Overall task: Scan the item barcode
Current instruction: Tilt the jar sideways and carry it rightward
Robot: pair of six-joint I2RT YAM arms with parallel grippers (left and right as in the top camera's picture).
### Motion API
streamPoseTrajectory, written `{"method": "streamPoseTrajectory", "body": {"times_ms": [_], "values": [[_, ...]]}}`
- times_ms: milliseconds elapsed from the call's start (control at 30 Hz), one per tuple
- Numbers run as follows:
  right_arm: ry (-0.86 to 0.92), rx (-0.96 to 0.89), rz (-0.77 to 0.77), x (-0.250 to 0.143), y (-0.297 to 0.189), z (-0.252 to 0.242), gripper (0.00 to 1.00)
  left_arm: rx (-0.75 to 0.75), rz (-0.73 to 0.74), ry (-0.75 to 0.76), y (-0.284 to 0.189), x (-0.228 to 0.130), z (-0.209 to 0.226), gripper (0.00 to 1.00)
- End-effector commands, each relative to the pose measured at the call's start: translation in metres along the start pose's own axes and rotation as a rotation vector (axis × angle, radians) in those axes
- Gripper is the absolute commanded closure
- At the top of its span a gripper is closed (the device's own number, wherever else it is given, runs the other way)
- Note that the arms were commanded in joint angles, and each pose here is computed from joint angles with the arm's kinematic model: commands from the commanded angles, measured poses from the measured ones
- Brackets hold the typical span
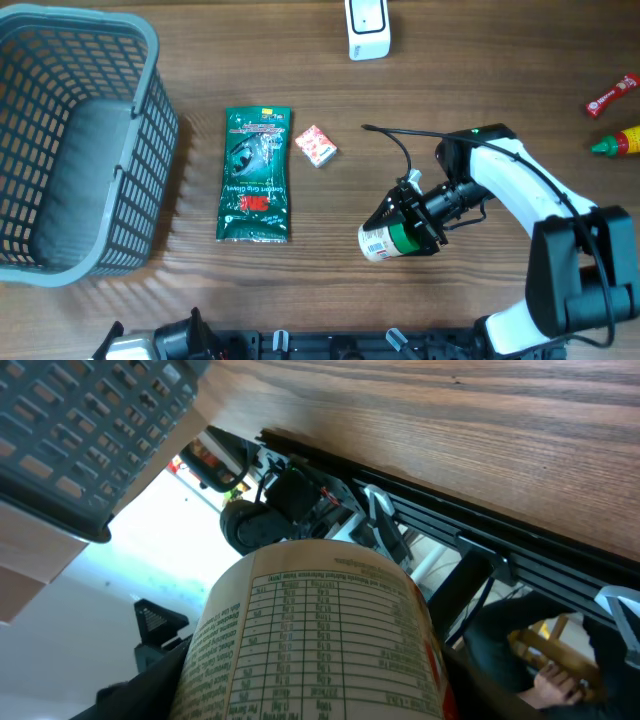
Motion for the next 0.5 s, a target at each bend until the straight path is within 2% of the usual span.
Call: {"method": "streamPoseTrajectory", "body": {"times_ms": [0,100,300,367,467], "values": [[-0.110,0.032,-0.053,-0.011,-0.009,0.018,0.41,-0.010,-0.007,-0.002,-0.001,0.000,-0.001,0.00],[-0.144,-0.052,-0.188,-0.010,-0.026,0.027,0.41,-0.010,-0.007,-0.002,-0.001,0.000,-0.001,0.00],[-0.324,-0.257,-0.708,0.004,-0.085,0.073,0.41,-0.010,-0.007,-0.002,-0.001,0.000,-0.001,0.00],[-0.394,-0.300,-0.940,0.003,-0.111,0.091,0.41,-0.010,-0.007,-0.002,-0.001,0.000,-0.001,0.00],[-0.400,-0.334,-1.111,0.003,-0.132,0.100,0.41,-0.010,-0.007,-0.002,-0.001,0.000,-0.001,0.00]]}}
Point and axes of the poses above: each gripper's point midway between its finger pads, its own y axis out along the fingers, its own z axis along the line the jaws close on, x = y × z, the point moved 6 cm from there along -y, back along the fingers, and after that the axes turned 9 degrees about -y, right-handed, at the moved point
